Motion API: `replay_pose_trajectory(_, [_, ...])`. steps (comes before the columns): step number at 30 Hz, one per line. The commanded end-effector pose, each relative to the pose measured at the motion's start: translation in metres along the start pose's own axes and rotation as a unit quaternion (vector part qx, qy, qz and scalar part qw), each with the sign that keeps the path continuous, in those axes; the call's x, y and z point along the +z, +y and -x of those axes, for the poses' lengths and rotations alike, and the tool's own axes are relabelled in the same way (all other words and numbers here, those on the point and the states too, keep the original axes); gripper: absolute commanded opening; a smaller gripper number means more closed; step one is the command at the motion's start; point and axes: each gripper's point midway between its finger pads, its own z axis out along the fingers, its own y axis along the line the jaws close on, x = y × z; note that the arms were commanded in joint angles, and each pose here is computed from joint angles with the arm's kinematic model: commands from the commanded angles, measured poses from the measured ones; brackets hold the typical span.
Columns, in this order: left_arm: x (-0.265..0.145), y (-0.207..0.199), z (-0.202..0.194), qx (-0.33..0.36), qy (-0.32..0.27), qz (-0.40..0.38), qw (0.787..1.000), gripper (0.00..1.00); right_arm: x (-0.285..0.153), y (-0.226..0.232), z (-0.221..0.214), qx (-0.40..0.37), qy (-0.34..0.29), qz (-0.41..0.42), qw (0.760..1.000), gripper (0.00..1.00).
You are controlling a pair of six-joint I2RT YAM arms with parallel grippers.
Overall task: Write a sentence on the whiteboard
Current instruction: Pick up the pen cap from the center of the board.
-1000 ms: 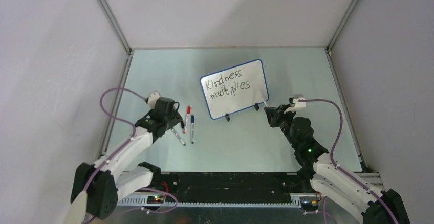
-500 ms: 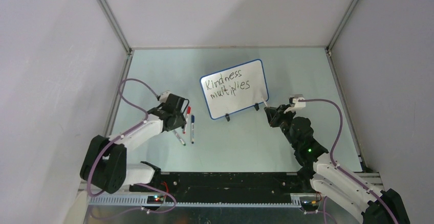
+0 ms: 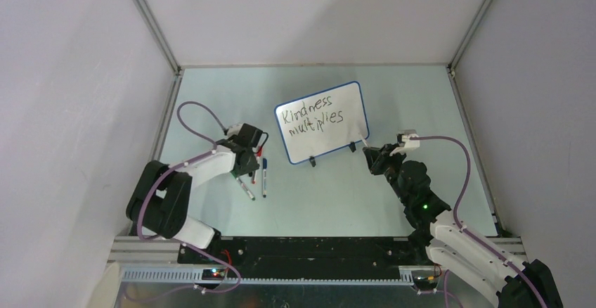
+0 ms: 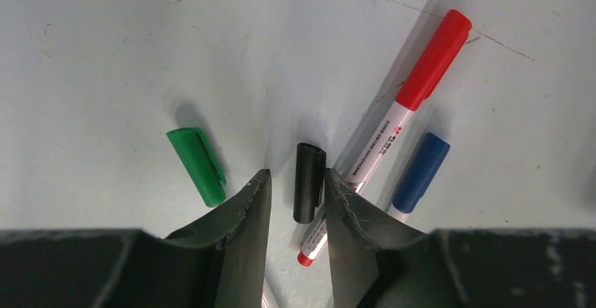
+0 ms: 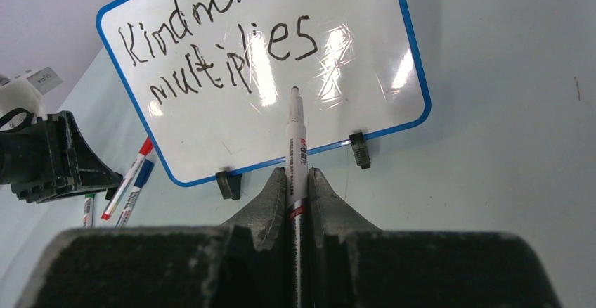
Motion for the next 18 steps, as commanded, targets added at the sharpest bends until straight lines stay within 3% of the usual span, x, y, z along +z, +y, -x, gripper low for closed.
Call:
replay_pose_trajectory(1, [-0.001, 0.000, 0.013, -0.007, -0.020, 0.026, 0.999, 0.38, 0.000, 0.006, 0.016, 0.005, -0.031, 0.007, 0.999, 0.00])
replay_pose_trajectory(3, [0.001, -0.008, 0.008, -0.004, -0.006, 0.008, 1.000, 0.36, -0.001, 0.005, 0.017, 0.005, -0.032, 0.007, 0.999, 0.00])
replay_pose_trajectory(5, [0.004, -0.016, 0.005, 0.002, 0.006, -0.010, 1.000, 0.19, -0.001, 0.006, 0.017, 0.004, -0.032, 0.009, 0.999, 0.00])
replay_pose_trajectory(6, [0.004, -0.020, 0.006, 0.002, 0.004, -0.018, 1.000, 0.04, -0.001, 0.006, 0.017, 0.004, -0.032, 0.009, 0.999, 0.00])
replay_pose_trajectory(7, [0.002, -0.022, 0.008, 0.000, 0.000, -0.027, 1.000, 0.02, -0.002, 0.008, 0.018, 0.005, -0.033, 0.012, 0.999, 0.00])
replay_pose_trajectory(11, [-0.015, -0.017, 0.010, -0.043, -0.035, -0.063, 0.996, 0.00, -0.005, 0.020, 0.017, 0.001, -0.028, 0.044, 0.999, 0.00])
replay_pose_trajectory(18, [-0.068, -0.026, 0.022, -0.109, -0.055, -0.146, 0.982, 0.00, -0.018, 0.086, 0.018, -0.014, -0.011, 0.167, 0.986, 0.00])
